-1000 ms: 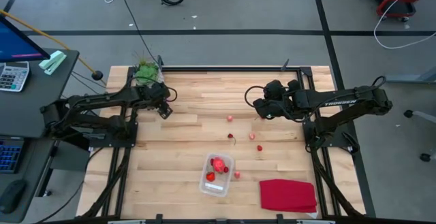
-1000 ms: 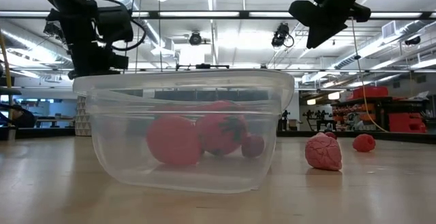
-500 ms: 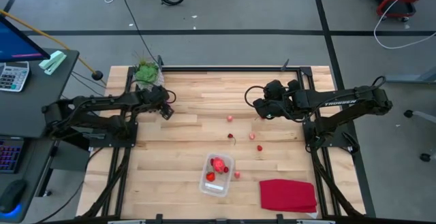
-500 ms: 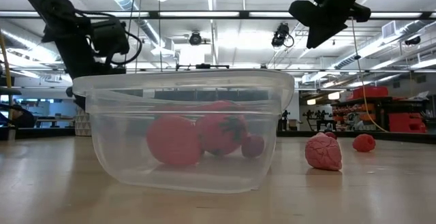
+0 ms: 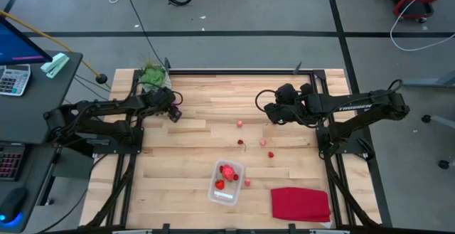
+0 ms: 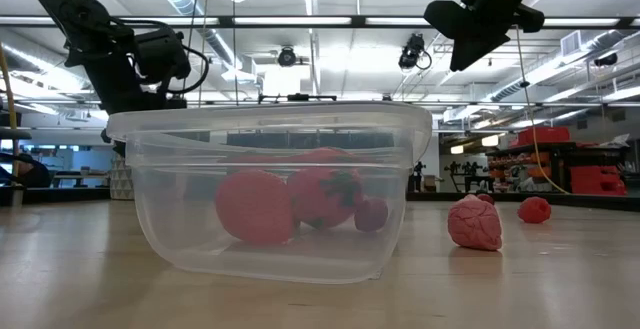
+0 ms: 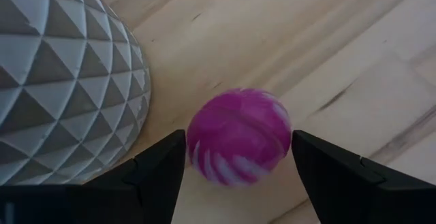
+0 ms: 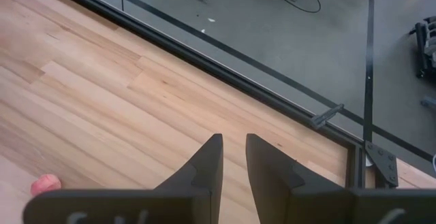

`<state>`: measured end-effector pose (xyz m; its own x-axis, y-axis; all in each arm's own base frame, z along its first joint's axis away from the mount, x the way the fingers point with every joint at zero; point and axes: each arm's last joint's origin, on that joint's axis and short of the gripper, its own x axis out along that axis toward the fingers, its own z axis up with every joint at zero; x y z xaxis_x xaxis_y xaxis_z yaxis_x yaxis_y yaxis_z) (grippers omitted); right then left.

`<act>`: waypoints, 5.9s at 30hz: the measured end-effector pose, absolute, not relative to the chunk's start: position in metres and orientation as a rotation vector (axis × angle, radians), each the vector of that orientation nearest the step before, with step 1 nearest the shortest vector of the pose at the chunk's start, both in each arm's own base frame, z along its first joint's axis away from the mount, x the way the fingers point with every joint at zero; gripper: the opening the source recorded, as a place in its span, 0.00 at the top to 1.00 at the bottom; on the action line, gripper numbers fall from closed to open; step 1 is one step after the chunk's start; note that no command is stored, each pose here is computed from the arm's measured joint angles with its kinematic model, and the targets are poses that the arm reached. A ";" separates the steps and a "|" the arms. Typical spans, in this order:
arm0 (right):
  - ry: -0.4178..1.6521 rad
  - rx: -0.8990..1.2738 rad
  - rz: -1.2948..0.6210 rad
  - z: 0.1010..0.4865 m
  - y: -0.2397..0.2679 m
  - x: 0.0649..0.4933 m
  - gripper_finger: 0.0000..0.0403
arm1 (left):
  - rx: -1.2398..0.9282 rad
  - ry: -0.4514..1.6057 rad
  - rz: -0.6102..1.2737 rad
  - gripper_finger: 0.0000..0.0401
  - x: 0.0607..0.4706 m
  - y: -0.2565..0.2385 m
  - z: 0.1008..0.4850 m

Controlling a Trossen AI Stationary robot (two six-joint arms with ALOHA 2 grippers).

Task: Pick and placing Produce into tupperware
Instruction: Put the purple onion into the transparent bin, then put the top red cherry into the transparent bin

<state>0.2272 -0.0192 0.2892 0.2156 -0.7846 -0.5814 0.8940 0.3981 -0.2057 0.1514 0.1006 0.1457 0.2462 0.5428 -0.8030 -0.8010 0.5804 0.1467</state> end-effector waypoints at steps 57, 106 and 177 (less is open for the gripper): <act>0.683 0.185 -1.172 0.289 -0.019 0.227 0.82 | -0.254 0.902 0.803 0.37 0.182 0.118 0.119; 0.596 0.314 -1.218 0.286 -0.017 0.228 0.82 | -0.245 0.536 -0.237 0.32 0.318 -0.104 0.149; 0.597 0.459 -0.867 0.198 -0.018 0.244 0.55 | 0.065 0.659 0.240 0.22 0.228 0.034 0.326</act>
